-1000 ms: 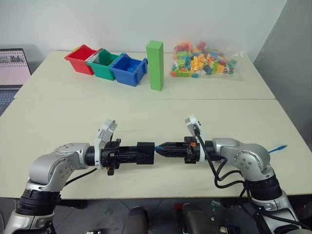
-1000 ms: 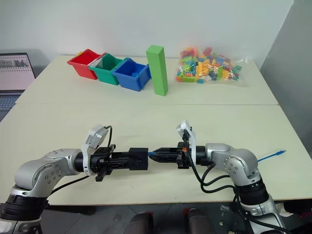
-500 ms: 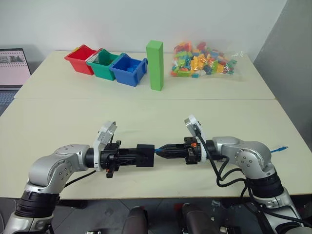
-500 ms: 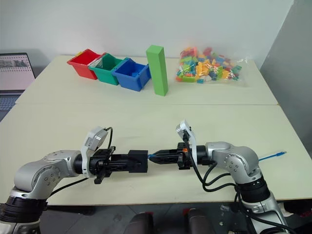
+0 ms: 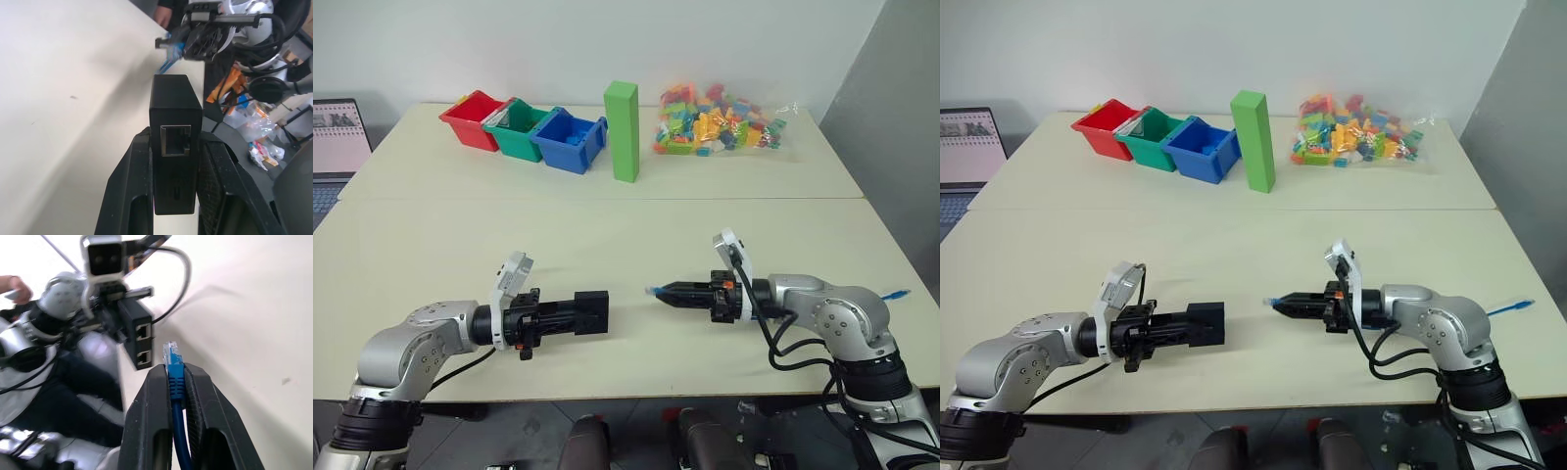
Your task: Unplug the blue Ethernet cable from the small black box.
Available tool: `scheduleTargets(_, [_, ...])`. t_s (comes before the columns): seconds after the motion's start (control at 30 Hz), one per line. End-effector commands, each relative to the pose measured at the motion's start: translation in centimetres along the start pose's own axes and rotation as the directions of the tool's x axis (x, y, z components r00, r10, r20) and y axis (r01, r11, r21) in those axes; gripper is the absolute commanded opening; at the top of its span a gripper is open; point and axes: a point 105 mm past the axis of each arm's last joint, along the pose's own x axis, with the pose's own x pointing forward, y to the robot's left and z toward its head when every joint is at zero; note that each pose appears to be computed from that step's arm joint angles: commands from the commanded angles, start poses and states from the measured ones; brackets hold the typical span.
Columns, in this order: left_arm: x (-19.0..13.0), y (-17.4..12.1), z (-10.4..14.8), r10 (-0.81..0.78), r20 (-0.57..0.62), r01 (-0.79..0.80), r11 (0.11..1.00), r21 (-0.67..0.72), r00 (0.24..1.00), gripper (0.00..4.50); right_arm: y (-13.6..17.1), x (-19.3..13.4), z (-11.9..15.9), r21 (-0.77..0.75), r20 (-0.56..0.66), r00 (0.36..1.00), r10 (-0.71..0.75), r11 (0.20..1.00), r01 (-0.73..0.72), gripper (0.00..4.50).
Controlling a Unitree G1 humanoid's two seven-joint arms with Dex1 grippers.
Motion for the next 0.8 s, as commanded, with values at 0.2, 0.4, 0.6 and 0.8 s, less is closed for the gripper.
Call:
scheduleTargets(0.2, [-0.2, 0.5, 0.9, 0.082, 0.036, -0.083, 0.996, 0.034, 0.996, 0.79, -10.2, 0.9, 6.0, -0.400, 0.310, 0.774, -0.552, 0.662, 0.633, 0.09])
scheduleTargets(0.4, [0.1, 1.8, 1.5, 0.188, 0.059, -0.191, 0.980, 0.055, 0.980, 0.79, -13.0, 1.4, 6.6, -0.411, 0.339, 0.699, -0.629, 0.569, 0.712, 1.38])
scheduleTargets(0.6, [0.3, 3.7, 2.6, 0.311, 0.147, -0.326, 0.941, 0.090, 0.939, 0.79, -12.3, 0.8, 7.5, -0.464, 0.366, 0.727, -0.581, 0.563, 0.684, 2.77])
scheduleTargets(0.8, [-2.3, 10.4, 7.2, 0.648, 0.429, -0.765, 0.613, 0.197, 0.630, 0.79, -4.6, 2.3, 6.0, -0.576, 0.197, 0.946, -0.257, 0.750, 0.324, 3.89])
